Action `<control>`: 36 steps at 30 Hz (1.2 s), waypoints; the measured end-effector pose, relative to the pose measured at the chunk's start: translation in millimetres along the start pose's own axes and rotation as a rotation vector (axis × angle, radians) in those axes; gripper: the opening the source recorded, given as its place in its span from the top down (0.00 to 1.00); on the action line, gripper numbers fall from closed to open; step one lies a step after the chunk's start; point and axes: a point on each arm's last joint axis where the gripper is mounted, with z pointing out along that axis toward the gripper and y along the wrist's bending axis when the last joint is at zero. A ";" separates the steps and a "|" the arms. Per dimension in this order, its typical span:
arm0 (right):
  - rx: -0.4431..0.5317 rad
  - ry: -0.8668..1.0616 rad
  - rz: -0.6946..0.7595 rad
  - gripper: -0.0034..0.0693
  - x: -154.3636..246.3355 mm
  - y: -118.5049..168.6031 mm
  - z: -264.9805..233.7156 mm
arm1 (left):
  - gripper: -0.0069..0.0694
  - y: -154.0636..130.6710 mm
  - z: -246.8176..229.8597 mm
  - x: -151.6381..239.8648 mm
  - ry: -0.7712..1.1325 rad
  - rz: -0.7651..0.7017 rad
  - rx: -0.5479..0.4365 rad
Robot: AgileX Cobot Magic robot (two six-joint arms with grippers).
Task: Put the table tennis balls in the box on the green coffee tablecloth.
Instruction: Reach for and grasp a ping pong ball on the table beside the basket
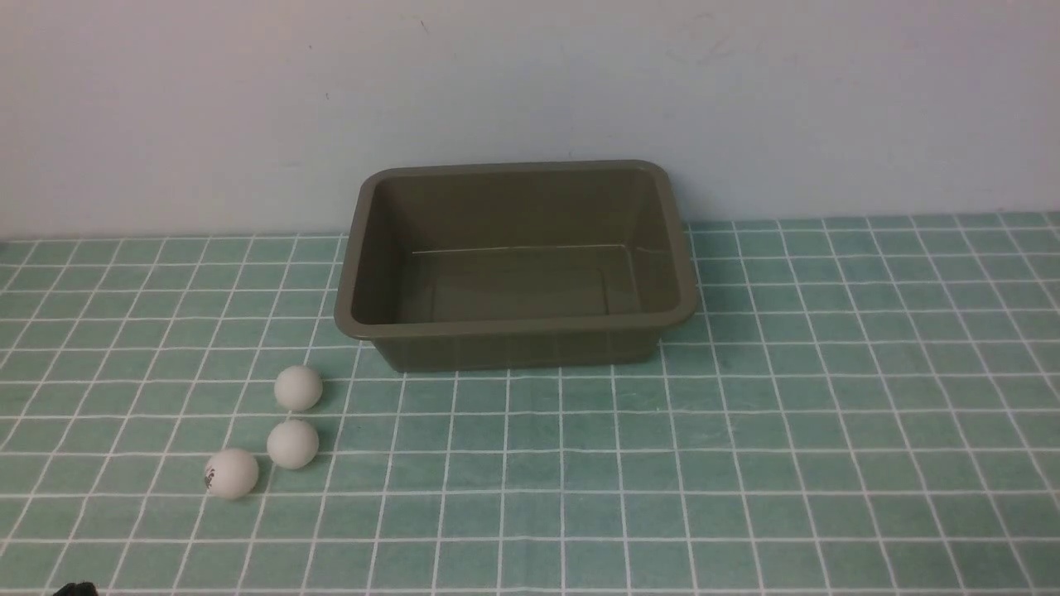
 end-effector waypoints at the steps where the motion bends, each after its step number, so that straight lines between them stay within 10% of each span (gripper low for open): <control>1: 0.000 0.000 0.000 0.97 0.0 0.0 0.0 | 0.92 -2.5 0.0 -1.7 -0.017 -0.086 0.028; 11: 0.000 0.000 0.000 0.97 0.0 0.0 0.0 | 0.92 -4.7 -1.1 -13.2 -0.138 -0.251 0.070; 26: 0.000 0.000 0.000 0.97 0.0 0.0 0.0 | 0.92 13.0 -7.6 -33.9 -0.420 -1.068 0.072; 29: 0.000 0.000 0.000 0.97 0.0 0.0 0.0 | 0.92 10.9 -18.8 -55.9 -0.501 -0.916 0.063; 36: 0.000 0.000 0.000 0.97 0.0 0.0 0.0 | 0.92 -28.5 -80.1 -142.4 -0.705 0.003 0.067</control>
